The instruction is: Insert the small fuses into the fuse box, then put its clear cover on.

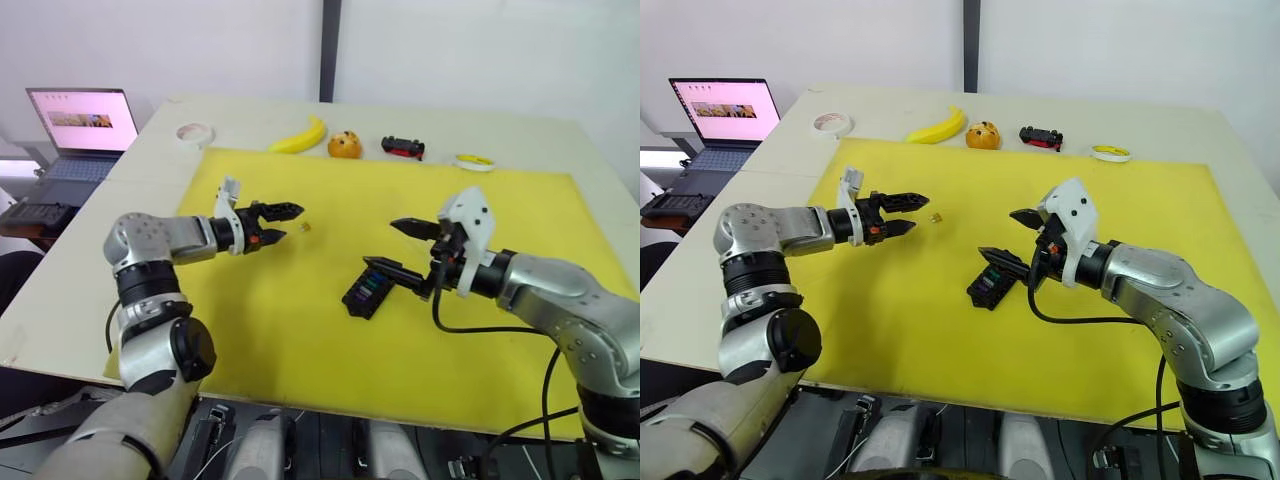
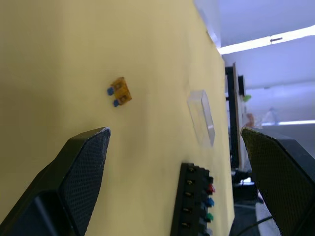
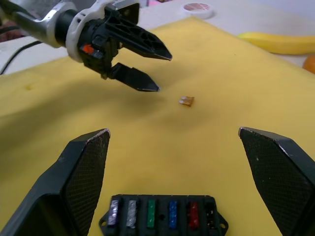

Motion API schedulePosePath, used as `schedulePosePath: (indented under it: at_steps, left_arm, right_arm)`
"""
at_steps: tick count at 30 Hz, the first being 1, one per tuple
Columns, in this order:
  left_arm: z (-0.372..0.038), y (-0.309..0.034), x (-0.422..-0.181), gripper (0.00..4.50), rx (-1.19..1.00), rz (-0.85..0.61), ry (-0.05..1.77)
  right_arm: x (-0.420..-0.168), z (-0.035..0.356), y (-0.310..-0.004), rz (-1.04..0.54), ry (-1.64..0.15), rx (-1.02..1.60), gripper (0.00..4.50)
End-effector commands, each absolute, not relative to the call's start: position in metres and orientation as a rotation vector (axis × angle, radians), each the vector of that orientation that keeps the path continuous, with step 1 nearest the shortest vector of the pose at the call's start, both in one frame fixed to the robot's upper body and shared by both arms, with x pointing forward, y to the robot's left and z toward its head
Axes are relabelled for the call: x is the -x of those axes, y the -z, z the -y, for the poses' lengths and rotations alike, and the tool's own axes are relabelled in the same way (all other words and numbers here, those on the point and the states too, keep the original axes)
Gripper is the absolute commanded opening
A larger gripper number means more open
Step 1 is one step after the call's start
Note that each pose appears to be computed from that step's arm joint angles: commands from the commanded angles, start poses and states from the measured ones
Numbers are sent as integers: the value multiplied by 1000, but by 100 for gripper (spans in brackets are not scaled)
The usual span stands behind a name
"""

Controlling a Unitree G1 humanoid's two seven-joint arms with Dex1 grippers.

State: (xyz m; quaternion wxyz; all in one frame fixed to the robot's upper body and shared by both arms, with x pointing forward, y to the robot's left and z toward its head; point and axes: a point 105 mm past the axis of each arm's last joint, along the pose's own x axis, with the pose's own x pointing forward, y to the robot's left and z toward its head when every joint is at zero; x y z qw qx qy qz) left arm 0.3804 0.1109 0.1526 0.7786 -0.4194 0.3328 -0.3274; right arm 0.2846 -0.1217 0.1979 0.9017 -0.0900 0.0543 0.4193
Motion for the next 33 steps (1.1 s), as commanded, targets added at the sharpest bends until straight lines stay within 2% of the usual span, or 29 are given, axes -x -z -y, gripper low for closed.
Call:
schedulePosePath:
  at_steps: [1, 7, 17, 23, 33]
  left_arm:
    - [-103, -164, -386, 450, 905, -675, 731]
    - [-104, -160, -396, 450, 980, -650, 695]
    - [-102, -161, -400, 450, 1046, -588, 738]
    - [-93, -150, -400, 450, 996, -652, 737]
    - [-82, -145, -404, 450, 999, -672, 712]
  right_arm:
    - [-285, 121, -208, -60, -854, 201, 444]
    - [-285, 124, -207, -62, -841, 193, 444]
    - [-282, 124, -202, -69, -827, 180, 444]
    - [-281, 124, -201, -71, -824, 177, 444]
    - [-281, 127, -199, -78, -813, 183, 444]
